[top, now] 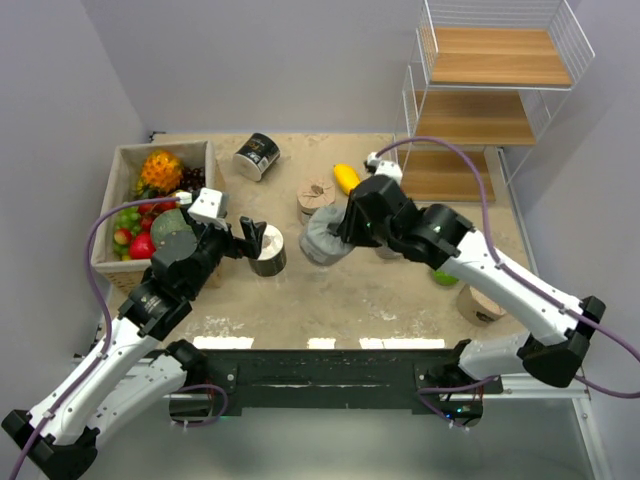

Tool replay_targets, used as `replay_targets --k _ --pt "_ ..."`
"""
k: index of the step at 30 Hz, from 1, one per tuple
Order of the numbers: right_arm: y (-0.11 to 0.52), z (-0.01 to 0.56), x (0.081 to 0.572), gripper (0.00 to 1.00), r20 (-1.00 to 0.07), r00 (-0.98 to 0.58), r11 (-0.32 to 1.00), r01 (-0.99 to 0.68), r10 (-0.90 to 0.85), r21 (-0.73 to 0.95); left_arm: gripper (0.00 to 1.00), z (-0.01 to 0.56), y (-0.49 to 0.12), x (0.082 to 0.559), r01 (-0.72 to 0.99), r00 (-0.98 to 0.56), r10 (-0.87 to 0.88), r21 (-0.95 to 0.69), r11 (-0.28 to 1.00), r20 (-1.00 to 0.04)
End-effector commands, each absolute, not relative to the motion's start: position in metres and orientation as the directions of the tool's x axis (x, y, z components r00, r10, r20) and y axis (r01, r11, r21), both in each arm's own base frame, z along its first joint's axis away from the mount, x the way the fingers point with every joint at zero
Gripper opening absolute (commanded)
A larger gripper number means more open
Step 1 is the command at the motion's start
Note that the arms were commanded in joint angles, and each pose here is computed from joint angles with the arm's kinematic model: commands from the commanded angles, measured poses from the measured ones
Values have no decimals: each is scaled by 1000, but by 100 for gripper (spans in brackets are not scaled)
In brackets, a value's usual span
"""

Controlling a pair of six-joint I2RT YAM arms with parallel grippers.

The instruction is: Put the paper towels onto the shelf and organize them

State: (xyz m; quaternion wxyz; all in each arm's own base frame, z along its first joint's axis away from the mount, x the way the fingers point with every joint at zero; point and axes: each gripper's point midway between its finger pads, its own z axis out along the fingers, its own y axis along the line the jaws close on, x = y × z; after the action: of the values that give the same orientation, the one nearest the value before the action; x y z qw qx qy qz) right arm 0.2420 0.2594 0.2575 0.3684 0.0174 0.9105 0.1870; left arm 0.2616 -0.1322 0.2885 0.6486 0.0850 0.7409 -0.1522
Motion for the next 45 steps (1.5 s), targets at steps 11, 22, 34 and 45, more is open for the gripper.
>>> replay_targets --k 11,22,34,45 --pt "115 505 328 32 -928 -143 938 94 345 334 100 291 -129 267 294 -128 -73 -109 950 -989" --pt "14 573 356 33 -913 166 856 318 373 407 100 290 -129 266 295 -131 -72 -108 949 -989" --pt "-66 572 406 33 -857 249 776 364 451 515 100 291 -130 266 300 -130 -74 -110 948 -989" --pt "-98 569 435 33 -791 287 732 303 541 610 100 290 -131 267 301 -131 -70 -107 948 -989"
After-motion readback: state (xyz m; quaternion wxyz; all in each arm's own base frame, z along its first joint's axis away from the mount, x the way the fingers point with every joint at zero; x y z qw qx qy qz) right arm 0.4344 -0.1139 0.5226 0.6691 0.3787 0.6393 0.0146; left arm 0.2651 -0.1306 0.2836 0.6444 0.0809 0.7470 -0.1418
